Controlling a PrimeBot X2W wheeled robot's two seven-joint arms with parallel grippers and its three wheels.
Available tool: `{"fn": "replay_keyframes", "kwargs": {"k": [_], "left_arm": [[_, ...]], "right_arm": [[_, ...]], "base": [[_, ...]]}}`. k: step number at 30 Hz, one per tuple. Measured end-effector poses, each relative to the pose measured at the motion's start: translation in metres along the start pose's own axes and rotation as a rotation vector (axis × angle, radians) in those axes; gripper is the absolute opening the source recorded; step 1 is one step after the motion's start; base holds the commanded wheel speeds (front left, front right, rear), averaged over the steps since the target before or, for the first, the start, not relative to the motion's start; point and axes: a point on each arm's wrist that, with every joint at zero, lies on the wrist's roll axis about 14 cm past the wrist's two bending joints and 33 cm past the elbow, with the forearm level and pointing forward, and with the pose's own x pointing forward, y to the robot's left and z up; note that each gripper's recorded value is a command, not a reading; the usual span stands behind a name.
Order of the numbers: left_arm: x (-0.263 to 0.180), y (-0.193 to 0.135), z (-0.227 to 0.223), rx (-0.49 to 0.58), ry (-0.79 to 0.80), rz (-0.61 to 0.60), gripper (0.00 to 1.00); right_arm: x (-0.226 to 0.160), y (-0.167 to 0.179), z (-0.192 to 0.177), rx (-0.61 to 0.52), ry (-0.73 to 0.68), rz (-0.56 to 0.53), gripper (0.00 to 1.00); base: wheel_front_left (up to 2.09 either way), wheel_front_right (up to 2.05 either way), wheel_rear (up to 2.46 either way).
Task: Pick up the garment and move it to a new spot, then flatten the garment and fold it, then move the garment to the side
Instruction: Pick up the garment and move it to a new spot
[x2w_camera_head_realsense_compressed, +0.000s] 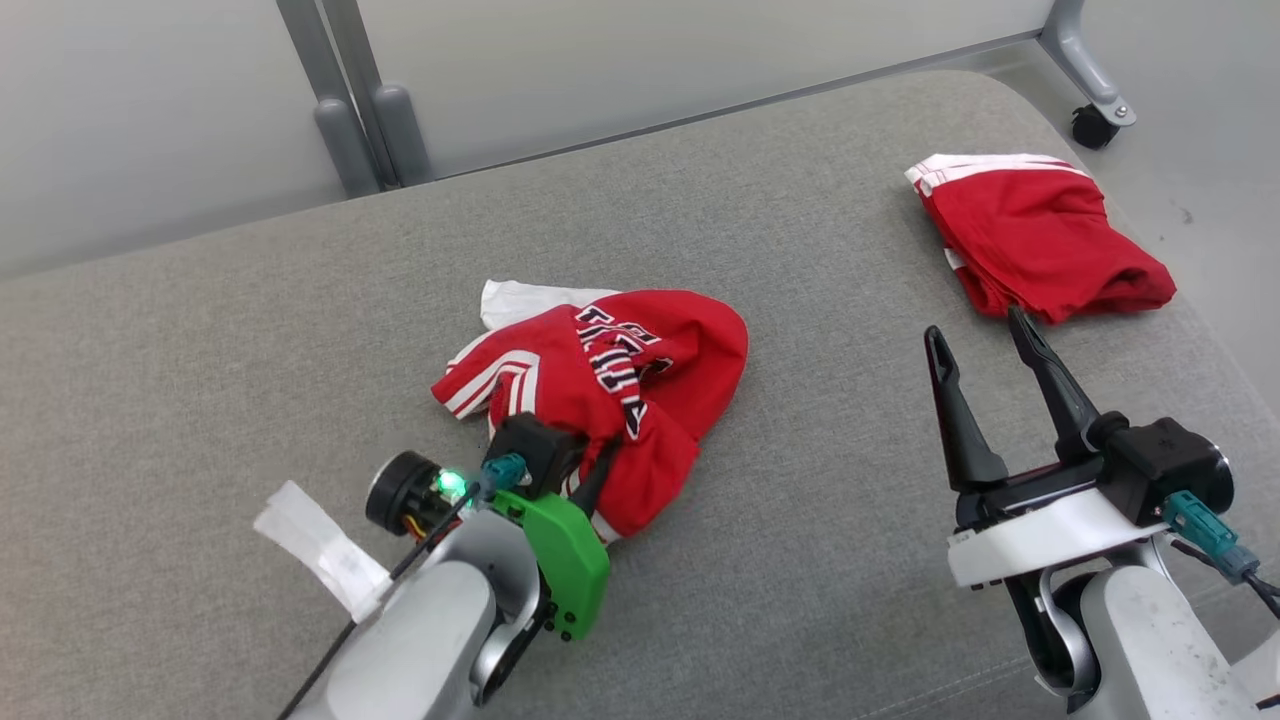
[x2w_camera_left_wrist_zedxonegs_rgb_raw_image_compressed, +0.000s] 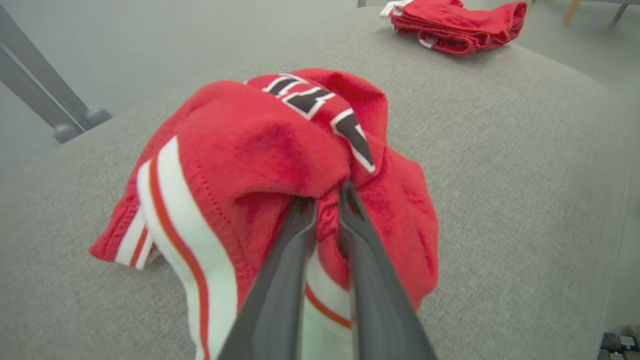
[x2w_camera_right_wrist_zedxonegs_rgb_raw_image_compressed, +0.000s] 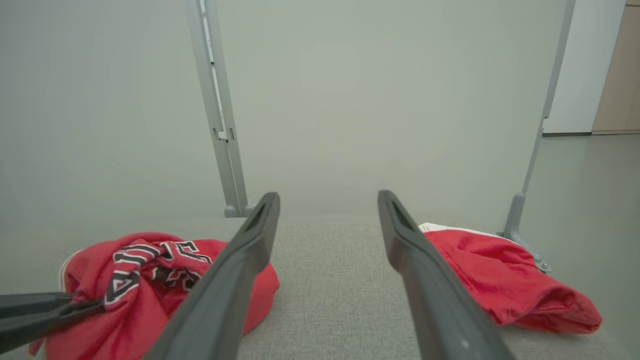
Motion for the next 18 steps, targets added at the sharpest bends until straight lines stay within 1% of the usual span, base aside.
{"fn": "replay_keyframes", "kwargs": {"k": [1, 2, 6, 12, 14, 18], "left_arm": [[0.0, -0.001, -0.012, -0.004, 0.029, 0.001, 0.93], [0.001, -0.002, -0.017, -0.011, 0.032, 0.006, 1.0], [-0.002, 0.007, -0.015, -0.015, -0.011, 0.038, 1.0], [-0.019, 0.027, 0.017, -0.002, -0.14, 0.095, 1.0], [-0.031, 0.039, 0.026, -0.004, -0.173, 0.143, 1.0], [-0.066, 0.071, 0.048, 0.021, -0.275, 0.278, 1.0]], "right_arm": [[0.0, 0.001, -0.002, 0.002, 0.005, 0.004, 1.0], [0.001, 0.003, -0.003, 0.004, 0.008, 0.008, 1.0], [0.003, 0.005, -0.005, 0.004, 0.012, 0.02, 1.0], [0.004, 0.012, -0.005, 0.008, 0.009, 0.045, 1.0], [0.003, 0.015, -0.004, 0.008, 0.008, 0.054, 1.0], [0.003, 0.024, -0.002, 0.022, -0.001, 0.079, 1.0]], "base": [[0.0, 0.0, 0.0], [0.0, 0.0, 0.0], [0.0, 0.0, 0.0], [0.0, 0.0, 0.0], [0.0, 0.0, 0.0], [0.0, 0.0, 0.0]]}}
